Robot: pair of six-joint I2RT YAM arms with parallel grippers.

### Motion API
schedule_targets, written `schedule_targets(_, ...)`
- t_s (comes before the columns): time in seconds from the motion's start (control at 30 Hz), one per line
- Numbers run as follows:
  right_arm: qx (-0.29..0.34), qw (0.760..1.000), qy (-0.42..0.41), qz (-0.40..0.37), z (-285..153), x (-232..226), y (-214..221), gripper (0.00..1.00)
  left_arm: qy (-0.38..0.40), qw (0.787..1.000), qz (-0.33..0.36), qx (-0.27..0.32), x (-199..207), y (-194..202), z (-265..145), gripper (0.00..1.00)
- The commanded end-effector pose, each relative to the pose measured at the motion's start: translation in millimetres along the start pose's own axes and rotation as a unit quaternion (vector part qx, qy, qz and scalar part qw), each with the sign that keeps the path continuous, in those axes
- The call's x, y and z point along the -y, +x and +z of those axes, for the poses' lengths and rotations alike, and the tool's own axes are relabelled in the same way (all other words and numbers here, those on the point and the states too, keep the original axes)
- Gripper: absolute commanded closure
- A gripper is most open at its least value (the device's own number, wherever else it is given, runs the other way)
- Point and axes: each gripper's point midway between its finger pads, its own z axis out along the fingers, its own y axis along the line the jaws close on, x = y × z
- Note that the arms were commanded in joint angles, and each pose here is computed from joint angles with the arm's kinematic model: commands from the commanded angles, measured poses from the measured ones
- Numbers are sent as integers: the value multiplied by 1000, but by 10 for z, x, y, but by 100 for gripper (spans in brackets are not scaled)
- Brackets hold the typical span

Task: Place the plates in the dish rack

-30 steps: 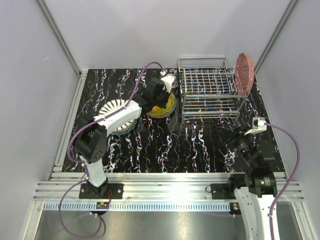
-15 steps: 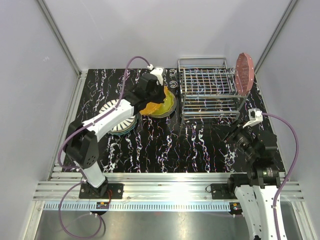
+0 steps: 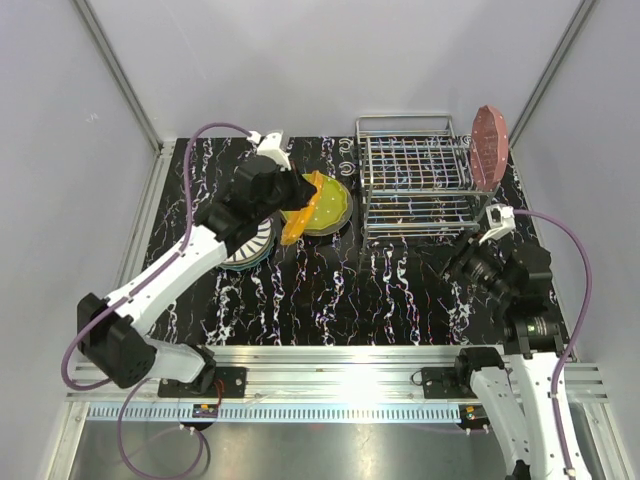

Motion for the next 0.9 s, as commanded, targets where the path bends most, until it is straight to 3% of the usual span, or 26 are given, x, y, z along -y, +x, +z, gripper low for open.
schedule_targets(0.0,-8,999,-33,-24,25,-203,-96,50,63,989,-48,122,353,-663,-337,100)
schedule_targets(0.17,-28,996,-42,-69,254,-334,-46,45,56,987,-84,126,274,-574,-436,100)
schedule_targets(0.37,-69,988,-60,-120,717,-788,313,39,44,982,-114,142,198,-551,-544,100)
schedule_targets(0.57,-45,979,-60,-190,1071,-1347,680,23,0,979,-137,152,37,-475,-660,100)
schedule_targets(0.7,-19,980,2,-196,1313,-1371,786,20,-34,972,-165,163,-101,-428,-775,100)
schedule_targets(0.87,15,985,-3,-174,1574,-1540,859,19,-60,961,-203,175,-260,-349,-854,100)
